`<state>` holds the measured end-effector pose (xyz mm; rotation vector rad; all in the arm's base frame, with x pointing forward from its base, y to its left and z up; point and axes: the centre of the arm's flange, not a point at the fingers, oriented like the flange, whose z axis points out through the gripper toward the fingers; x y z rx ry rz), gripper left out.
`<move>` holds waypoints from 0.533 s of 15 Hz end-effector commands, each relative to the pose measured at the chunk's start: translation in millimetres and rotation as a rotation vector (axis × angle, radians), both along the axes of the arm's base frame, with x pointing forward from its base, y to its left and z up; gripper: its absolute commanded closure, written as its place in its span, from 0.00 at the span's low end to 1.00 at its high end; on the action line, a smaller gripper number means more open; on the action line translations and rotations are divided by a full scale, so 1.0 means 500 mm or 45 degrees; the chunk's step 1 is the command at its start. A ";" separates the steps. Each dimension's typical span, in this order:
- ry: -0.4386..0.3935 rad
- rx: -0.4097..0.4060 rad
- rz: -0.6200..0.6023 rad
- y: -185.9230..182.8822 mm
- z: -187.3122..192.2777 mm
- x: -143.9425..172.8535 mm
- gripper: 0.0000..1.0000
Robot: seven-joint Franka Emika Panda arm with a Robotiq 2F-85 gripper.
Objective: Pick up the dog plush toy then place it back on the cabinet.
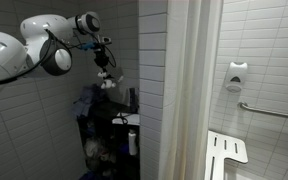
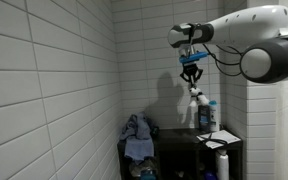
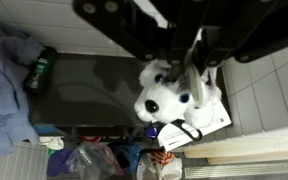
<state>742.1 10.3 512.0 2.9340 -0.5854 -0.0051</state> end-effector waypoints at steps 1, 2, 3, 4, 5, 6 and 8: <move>-0.010 0.004 0.083 -0.107 0.071 -0.041 0.96; -0.011 0.011 0.095 -0.132 0.079 -0.042 0.96; -0.006 0.021 0.099 -0.154 0.080 -0.042 0.96; -0.010 0.022 0.097 -0.171 0.077 -0.043 0.96; -0.009 0.027 0.089 -0.182 0.081 -0.047 0.96; -0.016 0.027 0.082 -0.185 0.075 -0.050 0.96; -0.024 0.040 0.082 -0.180 0.066 -0.046 0.60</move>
